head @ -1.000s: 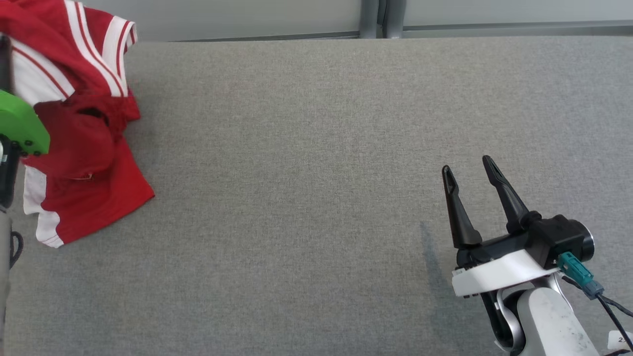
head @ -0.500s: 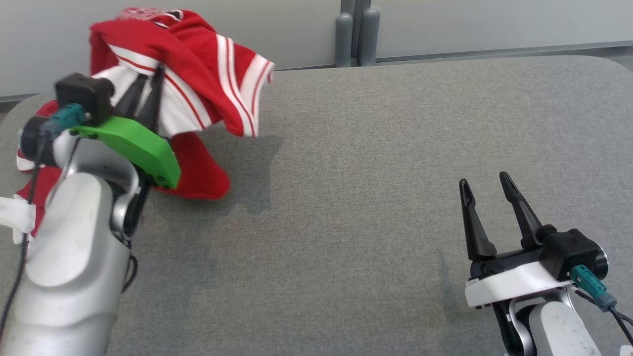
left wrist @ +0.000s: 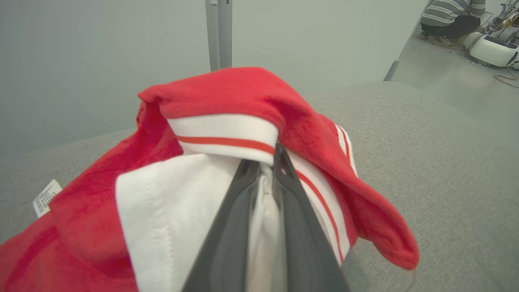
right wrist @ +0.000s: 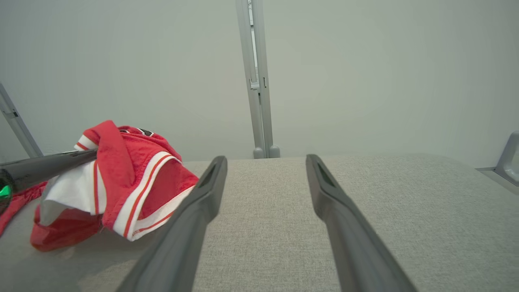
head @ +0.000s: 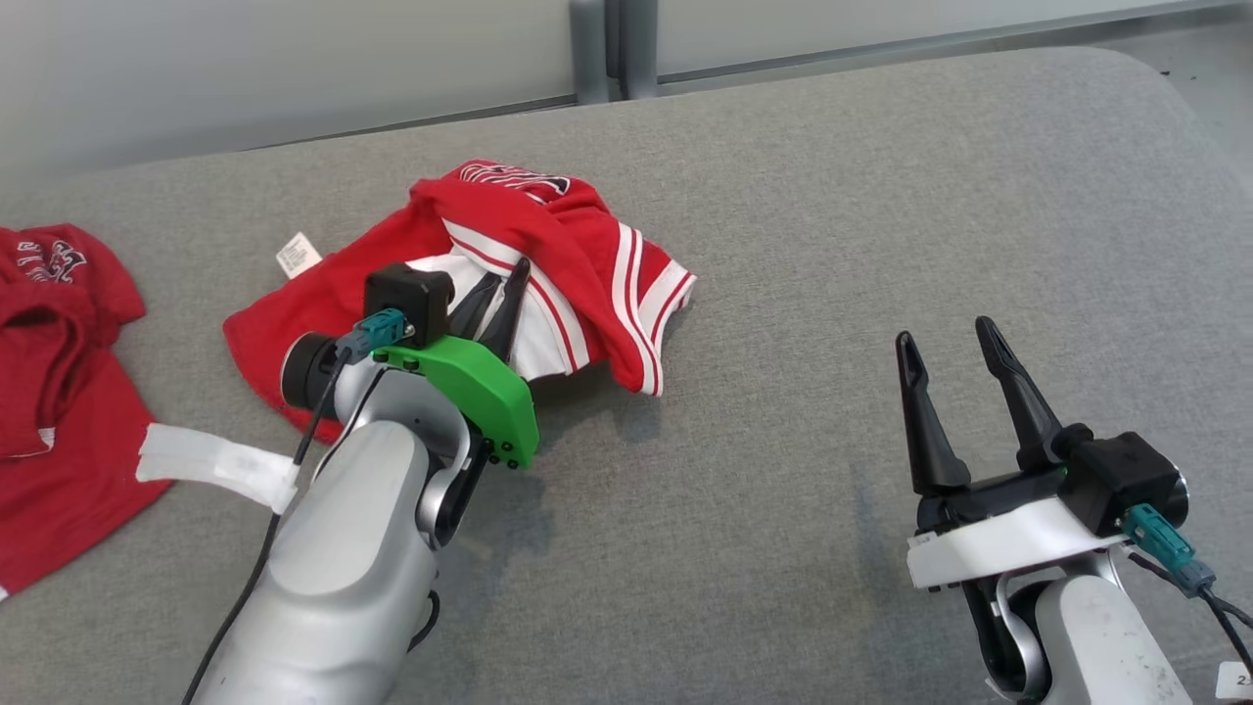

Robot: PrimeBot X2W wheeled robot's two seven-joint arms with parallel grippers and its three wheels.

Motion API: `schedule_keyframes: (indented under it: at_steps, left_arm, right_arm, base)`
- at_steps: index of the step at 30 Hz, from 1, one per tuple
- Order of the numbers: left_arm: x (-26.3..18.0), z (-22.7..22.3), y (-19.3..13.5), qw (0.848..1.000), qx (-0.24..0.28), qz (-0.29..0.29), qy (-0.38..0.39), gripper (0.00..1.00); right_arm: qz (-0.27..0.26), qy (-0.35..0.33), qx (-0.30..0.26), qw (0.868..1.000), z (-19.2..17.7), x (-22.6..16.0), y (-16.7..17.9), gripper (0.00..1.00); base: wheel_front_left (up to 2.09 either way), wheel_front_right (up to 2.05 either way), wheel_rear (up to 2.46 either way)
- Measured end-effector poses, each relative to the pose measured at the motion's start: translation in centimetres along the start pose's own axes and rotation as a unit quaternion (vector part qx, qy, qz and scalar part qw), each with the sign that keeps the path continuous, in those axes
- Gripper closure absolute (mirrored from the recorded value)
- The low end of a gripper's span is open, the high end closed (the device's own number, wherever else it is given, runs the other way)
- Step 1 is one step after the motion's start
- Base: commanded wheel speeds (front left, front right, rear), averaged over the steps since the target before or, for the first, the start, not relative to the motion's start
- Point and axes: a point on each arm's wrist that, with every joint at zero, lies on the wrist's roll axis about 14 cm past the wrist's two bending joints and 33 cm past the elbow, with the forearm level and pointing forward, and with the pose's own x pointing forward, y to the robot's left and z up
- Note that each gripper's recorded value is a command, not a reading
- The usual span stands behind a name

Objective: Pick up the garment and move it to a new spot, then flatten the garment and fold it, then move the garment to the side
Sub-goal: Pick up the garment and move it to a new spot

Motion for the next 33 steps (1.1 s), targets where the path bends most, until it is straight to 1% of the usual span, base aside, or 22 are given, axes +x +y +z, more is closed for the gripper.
schedule_keyframes:
  at_steps: [7,11,16,17,18,19,20,21,22,25,33]
  left_arm:
    - [2.9,-1.1,-1.8,1.0,-0.022,-0.013,0.002,1.0]
    - [3.9,-1.4,-3.5,0.997,-0.067,-0.026,0.003,1.0]
    - [4.2,-3.5,-5.7,0.994,-0.094,-0.036,0.035,1.0]
    - [4.1,-3.8,-6.0,0.994,-0.1,-0.036,0.04,0.85]
    - [4.1,-4.1,-6.3,0.993,-0.104,-0.037,0.044,0.59]
    - [4.0,-4.5,-6.6,0.993,-0.104,-0.039,0.049,0.52]
    - [3.9,-4.8,-6.9,0.992,-0.103,-0.042,0.054,0.52]
    - [3.8,-5.1,-7.2,0.992,-0.106,-0.045,0.057,0.29]
    - [3.7,-5.3,-7.4,0.991,-0.109,-0.047,0.059,0.0]
    - [3.3,-5.5,-7.9,0.991,-0.105,-0.054,0.061,0.0]
    - [3.0,-3.1,-7.6,0.995,-0.082,-0.055,0.023,0.0]
  right_arm:
    - [-0.028,0.007,-0.005,1.0,-0.2,-0.7,-1.8,0.0]
    - [-0.042,0.012,-0.009,0.999,-0.3,-1.3,-2.7,0.0]
    - [-0.052,0.018,-0.013,0.998,-0.5,-1.9,-3.4,0.0]
    - [-0.053,0.018,-0.013,0.998,-0.5,-2.0,-3.4,0.0]
    - [-0.054,0.018,-0.014,0.998,-0.5,-2.0,-3.5,0.0]
    - [-0.054,0.018,-0.014,0.998,-0.4,-2.0,-3.5,0.0]
    - [-0.054,0.018,-0.014,0.998,-0.4,-2.0,-3.5,0.0]
    - [-0.054,0.019,-0.014,0.998,-0.5,-2.0,-3.5,0.0]
    - [-0.053,0.02,-0.014,0.998,-0.6,-2.0,-3.4,0.0]
    - [-0.05,0.022,-0.013,0.998,-0.7,-1.9,-3.3,0.0]
    - [-0.039,0.022,-0.011,0.999,-0.8,-1.9,-2.5,0.0]
  base:
    - [0.0,0.0,0.0]
    - [0.0,0.0,0.0]
    - [0.0,0.0,0.0]
    - [0.0,0.0,0.0]
    - [0.0,0.0,0.0]
    - [0.0,0.0,0.0]
    - [0.0,0.0,0.0]
    - [0.0,0.0,0.0]
    - [0.0,0.0,0.0]
    - [0.0,0.0,0.0]
    - [0.0,0.0,0.0]
